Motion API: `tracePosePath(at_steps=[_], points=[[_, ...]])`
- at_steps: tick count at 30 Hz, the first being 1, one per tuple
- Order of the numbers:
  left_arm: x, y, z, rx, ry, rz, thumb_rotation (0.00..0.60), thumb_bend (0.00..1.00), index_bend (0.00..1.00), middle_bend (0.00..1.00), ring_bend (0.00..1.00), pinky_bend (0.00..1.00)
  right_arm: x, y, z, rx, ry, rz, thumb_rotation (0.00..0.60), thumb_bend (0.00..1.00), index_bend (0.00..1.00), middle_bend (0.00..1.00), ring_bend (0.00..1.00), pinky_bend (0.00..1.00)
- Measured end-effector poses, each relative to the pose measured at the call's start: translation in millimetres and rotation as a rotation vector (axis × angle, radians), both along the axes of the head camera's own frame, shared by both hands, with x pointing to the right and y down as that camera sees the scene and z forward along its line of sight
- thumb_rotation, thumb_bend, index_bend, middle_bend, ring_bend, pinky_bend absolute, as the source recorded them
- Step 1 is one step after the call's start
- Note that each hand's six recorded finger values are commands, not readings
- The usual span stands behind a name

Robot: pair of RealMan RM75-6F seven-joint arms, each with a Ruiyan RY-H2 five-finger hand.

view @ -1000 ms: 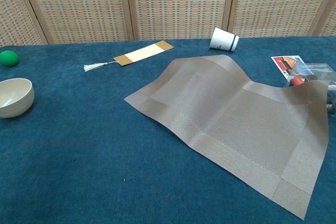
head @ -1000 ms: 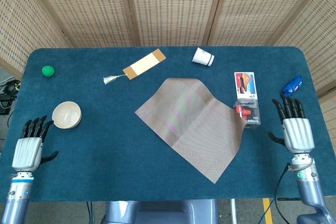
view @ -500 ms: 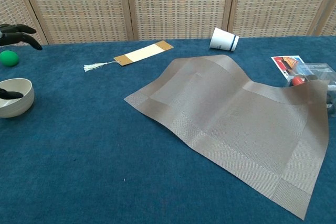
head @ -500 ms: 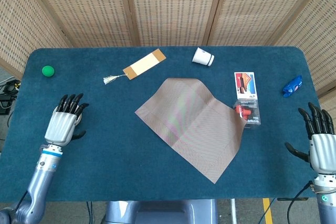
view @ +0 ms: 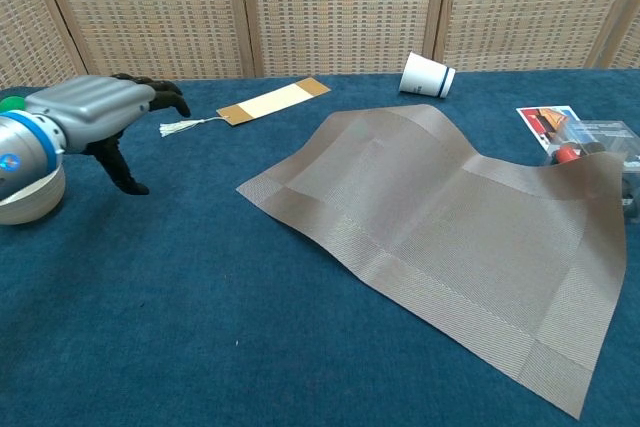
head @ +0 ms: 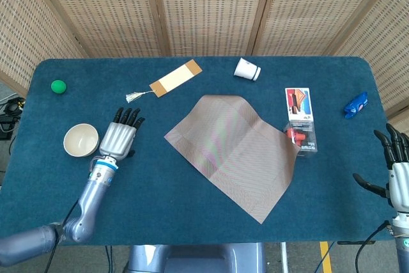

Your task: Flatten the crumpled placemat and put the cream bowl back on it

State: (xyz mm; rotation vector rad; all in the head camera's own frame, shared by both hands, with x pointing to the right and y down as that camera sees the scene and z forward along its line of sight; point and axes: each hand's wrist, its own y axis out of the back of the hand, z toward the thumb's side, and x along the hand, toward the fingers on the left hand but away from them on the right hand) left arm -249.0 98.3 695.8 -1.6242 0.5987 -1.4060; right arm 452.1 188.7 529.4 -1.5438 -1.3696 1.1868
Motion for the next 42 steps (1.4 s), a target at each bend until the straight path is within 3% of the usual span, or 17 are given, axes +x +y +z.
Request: tracePosePath(at_steps=[6,19,35,42], points=[[38,-12,16,0.0,-0.042,0.041,0.6,0.15,0.09,0.0,0.0,0.0,3,-1,-5,0.01,-0.018,0.004,0.6,0.27,0.13,0.0,0.0,0.0],[88,-27,54,-0.022,-0.133,0.056,0.6,0.16,0.09,0.0,0.0,0.0,12,-5,-9,0.019,-0.053,0.038,0.6,0.27,0.13,0.0,0.0,0.0],[112,-26,72,-0.015,-0.166,0.081,0.6,0.18,0.17,0.0,0.0,0.0,14,-6,-10,0.024,-0.074,0.044,0.6,0.27,0.13,0.0,0.0,0.0],[120,-20,78,-0.008,-0.151,0.093,0.6,0.39,0.25,0.0,0.0,0.0,15,-6,-9,0.021,-0.087,0.05,0.6,0.27,0.13,0.0,0.0,0.0]])
